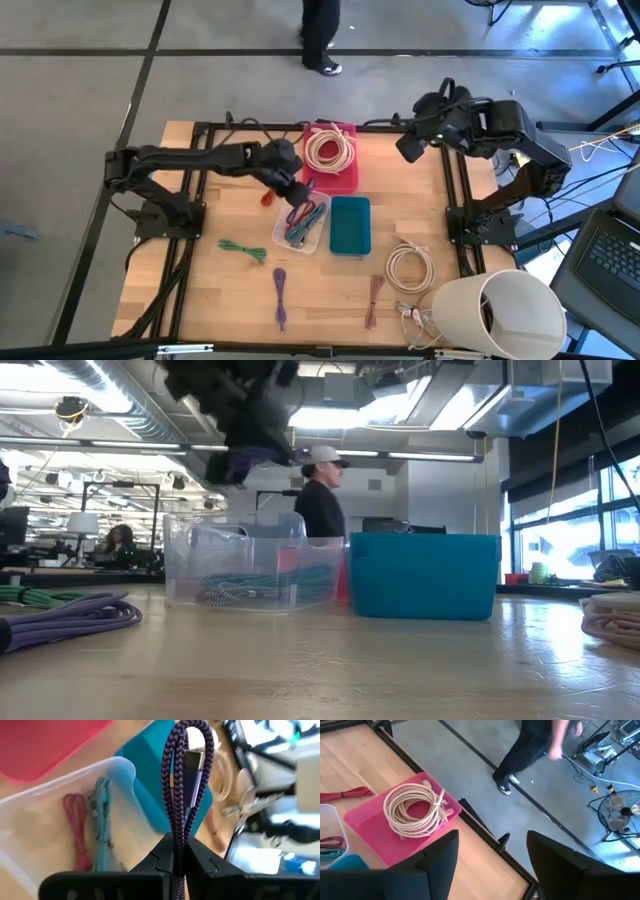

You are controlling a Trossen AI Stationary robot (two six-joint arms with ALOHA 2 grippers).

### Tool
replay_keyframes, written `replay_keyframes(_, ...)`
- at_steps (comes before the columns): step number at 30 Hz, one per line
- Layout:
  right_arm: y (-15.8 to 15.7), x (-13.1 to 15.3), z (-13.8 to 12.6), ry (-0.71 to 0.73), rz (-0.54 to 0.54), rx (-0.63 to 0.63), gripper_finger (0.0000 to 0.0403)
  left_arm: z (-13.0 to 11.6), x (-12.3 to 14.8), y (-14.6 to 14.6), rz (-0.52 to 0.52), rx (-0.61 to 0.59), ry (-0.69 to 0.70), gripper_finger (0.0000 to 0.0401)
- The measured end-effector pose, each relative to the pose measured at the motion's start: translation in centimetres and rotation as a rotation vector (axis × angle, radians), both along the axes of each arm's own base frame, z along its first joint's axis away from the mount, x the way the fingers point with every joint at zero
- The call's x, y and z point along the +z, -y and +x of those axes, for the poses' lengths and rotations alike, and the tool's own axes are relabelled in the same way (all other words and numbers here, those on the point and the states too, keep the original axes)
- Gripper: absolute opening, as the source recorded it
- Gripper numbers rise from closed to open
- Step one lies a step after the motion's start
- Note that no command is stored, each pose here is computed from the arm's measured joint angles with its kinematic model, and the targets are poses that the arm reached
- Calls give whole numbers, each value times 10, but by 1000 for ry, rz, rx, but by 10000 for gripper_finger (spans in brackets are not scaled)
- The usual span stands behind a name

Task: Pick & Place USB Port
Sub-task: Put the black and violet charger cable into the transparent bin

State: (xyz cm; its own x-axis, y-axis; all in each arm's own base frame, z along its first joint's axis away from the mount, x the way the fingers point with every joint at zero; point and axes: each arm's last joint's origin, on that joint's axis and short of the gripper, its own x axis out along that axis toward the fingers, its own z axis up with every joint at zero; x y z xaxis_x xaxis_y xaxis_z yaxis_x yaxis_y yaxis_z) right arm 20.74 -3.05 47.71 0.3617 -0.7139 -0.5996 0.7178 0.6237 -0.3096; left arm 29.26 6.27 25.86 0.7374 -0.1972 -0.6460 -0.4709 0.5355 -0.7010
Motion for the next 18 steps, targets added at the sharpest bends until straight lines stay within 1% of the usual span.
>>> replay_keyframes(3, 0, 1, -1, -5, -6, 6, 232, 2, -13, -1, -56, 64, 78, 13)
replay_keyframes(6, 0, 2, -3, -22, -17, 24, 227, 2, -21, 0, -91, 107, 108, 13)
replay_keyframes(11, 0, 2, -3, -53, -34, 50, 221, 5, -31, 3, -97, 135, 68, 13)
replay_keyframes(16, 0, 2, -3, -72, -59, 52, 216, 20, -48, 8, -136, 116, 61, 13)
replay_keyframes(18, 0, 2, -4, -72, -60, 52, 215, 25, -59, 10, -159, 105, 34, 13)
